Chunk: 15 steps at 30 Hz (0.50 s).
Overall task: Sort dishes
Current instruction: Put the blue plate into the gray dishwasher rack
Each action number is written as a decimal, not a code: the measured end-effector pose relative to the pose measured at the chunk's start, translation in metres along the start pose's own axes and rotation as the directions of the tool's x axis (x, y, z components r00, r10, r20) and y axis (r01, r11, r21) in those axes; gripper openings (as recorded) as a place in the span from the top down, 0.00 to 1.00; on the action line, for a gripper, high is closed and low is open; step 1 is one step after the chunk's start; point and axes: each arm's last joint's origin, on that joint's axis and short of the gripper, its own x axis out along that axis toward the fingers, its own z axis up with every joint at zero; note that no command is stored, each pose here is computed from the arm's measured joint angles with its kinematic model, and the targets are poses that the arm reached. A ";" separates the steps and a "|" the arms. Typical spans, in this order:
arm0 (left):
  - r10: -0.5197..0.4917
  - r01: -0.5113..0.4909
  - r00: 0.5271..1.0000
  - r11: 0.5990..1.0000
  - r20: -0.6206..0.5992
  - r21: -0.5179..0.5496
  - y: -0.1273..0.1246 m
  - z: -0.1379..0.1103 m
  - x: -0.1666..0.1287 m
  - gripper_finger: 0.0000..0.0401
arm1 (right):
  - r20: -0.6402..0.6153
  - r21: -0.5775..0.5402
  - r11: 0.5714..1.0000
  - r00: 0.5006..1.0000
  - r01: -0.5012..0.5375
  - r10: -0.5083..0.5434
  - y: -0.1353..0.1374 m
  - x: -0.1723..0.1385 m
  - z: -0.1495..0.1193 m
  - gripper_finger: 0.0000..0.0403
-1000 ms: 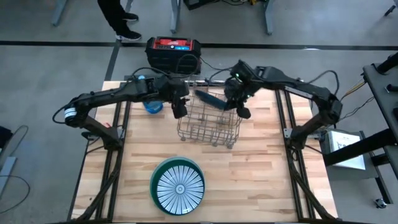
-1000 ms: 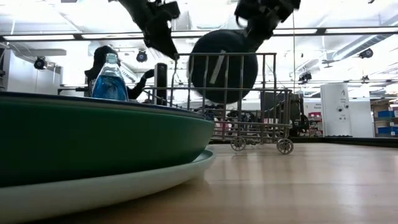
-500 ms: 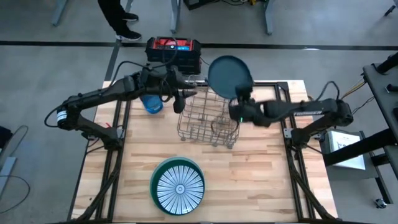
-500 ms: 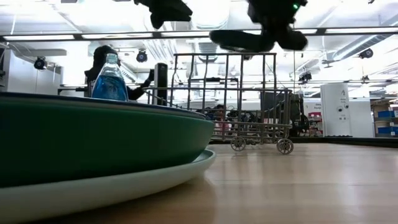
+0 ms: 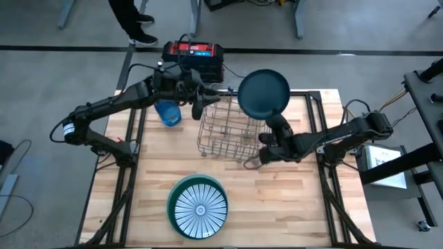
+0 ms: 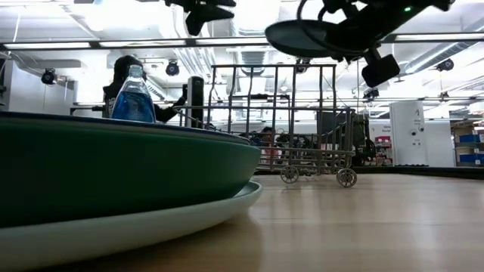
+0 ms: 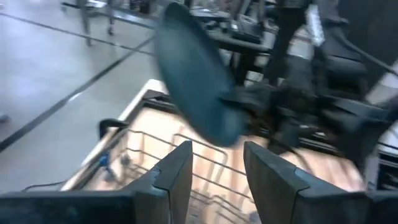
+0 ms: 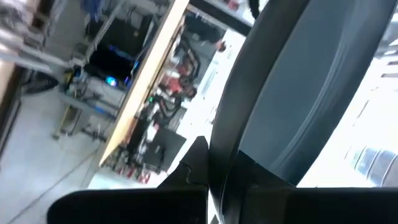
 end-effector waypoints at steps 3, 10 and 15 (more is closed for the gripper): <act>-0.052 0.051 0.998 0.998 -0.021 -0.029 0.001 -0.004 0.008 0.62 | 0.030 0.040 0.999 0.999 0.021 -0.022 0.000 -0.010 0.001 1.00; -0.184 0.184 0.983 0.976 0.010 -0.119 0.006 -0.010 0.039 0.50 | 0.075 0.005 0.998 0.995 0.060 -0.060 -0.008 -0.026 0.003 1.00; -0.271 0.276 0.961 0.955 0.052 -0.110 0.005 -0.008 0.046 0.45 | 0.083 -0.012 0.998 0.994 0.066 -0.065 -0.009 -0.028 0.003 1.00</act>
